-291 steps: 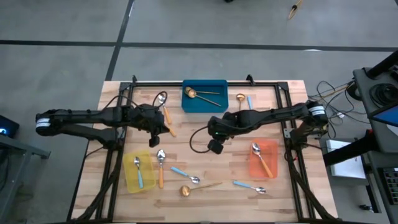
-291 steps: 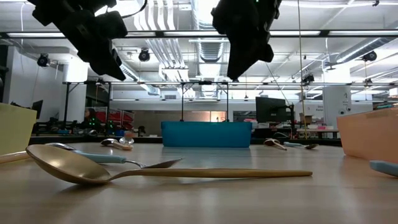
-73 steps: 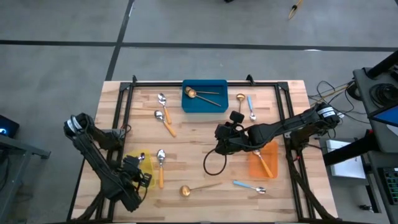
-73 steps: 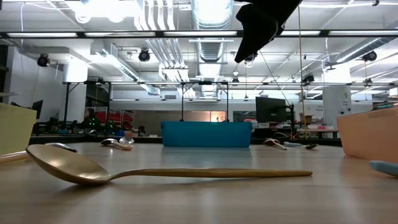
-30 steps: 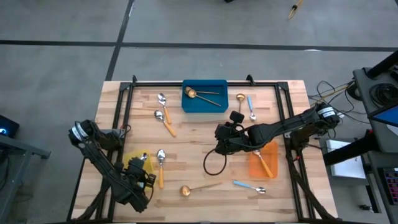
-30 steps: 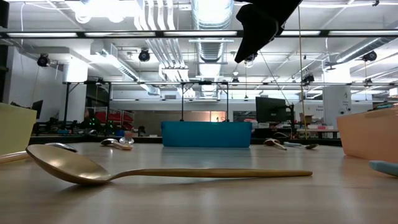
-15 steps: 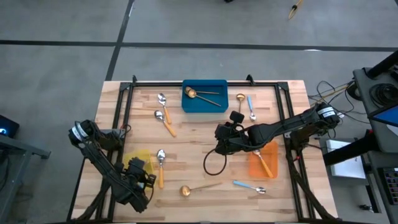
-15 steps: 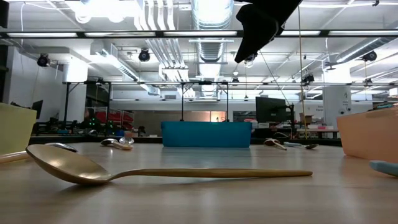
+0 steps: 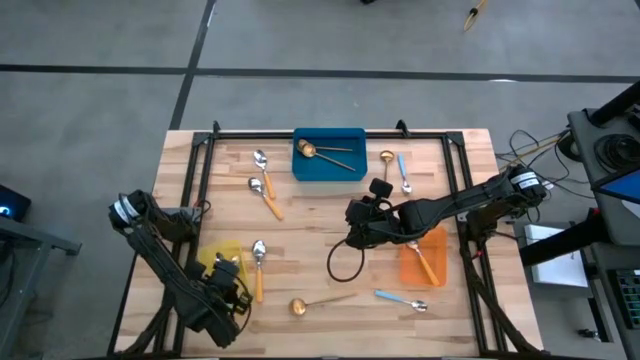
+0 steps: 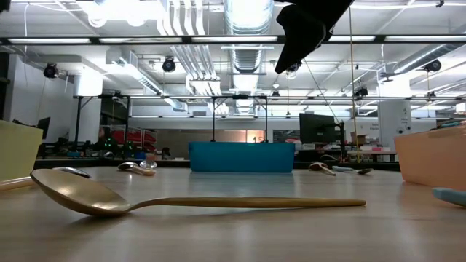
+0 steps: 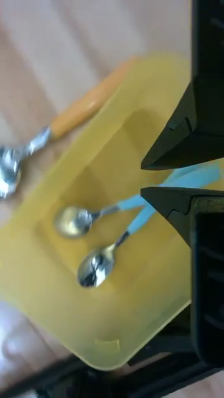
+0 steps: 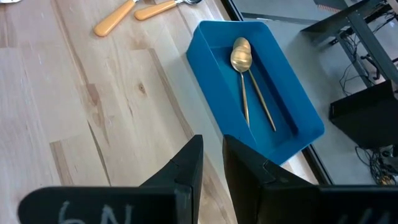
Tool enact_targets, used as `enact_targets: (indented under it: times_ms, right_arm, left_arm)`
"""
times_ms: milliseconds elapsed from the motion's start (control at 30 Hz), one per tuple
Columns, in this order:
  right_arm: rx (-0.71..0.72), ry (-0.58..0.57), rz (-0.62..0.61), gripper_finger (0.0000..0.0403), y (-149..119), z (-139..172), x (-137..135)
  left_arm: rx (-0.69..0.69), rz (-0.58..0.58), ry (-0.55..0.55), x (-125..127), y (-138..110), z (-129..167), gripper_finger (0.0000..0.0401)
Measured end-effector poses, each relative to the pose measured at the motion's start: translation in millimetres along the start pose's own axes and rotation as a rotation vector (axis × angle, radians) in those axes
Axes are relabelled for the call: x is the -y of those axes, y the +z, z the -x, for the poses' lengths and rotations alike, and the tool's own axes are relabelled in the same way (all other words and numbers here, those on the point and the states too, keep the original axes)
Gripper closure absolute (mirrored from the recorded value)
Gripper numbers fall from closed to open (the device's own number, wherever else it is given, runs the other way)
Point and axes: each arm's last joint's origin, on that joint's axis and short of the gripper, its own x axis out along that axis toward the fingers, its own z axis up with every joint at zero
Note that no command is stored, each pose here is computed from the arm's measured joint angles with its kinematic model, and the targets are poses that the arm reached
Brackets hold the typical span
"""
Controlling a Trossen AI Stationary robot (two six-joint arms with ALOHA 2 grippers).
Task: Sort silverware by color (type)
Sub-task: Put the blue spoon into the yellow bin
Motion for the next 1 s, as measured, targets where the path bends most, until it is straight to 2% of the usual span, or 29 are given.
enact_targets:
  times_ms: [133,267,433,567,867,1000]
  right_arm:
    - [0.000,0.000,0.000,0.0349,0.0,0.0,-0.1]
    - [0.000,0.000,-0.001,0.0349,0.0,0.0,-0.1]
    - [-0.001,0.000,0.000,0.0349,-0.5,-0.4,-0.3]
    - [-0.007,-0.002,0.006,0.0349,-2.8,-1.8,-0.8]
    - [-0.006,-0.002,0.005,0.0349,-3.1,-2.1,-1.0]
    - [-0.006,-0.002,0.004,0.0349,-3.0,-2.1,-1.0]
  left_arm:
    - [-0.053,-0.071,-0.067,1.2,4.1,19.9,0.0365]
    - [-0.079,-0.061,-0.128,-5.9,11.2,34.6,0.0365]
    - [-0.089,-0.052,-0.156,-18.6,18.3,36.9,0.0365]
    - [-0.091,-0.049,-0.167,-27.9,19.9,26.3,0.0366]
    - [-0.143,-0.012,-0.299,-39.6,16.4,-9.1,0.0366]
    - [-0.145,0.012,-0.296,-44.4,17.2,-24.0,0.0366]
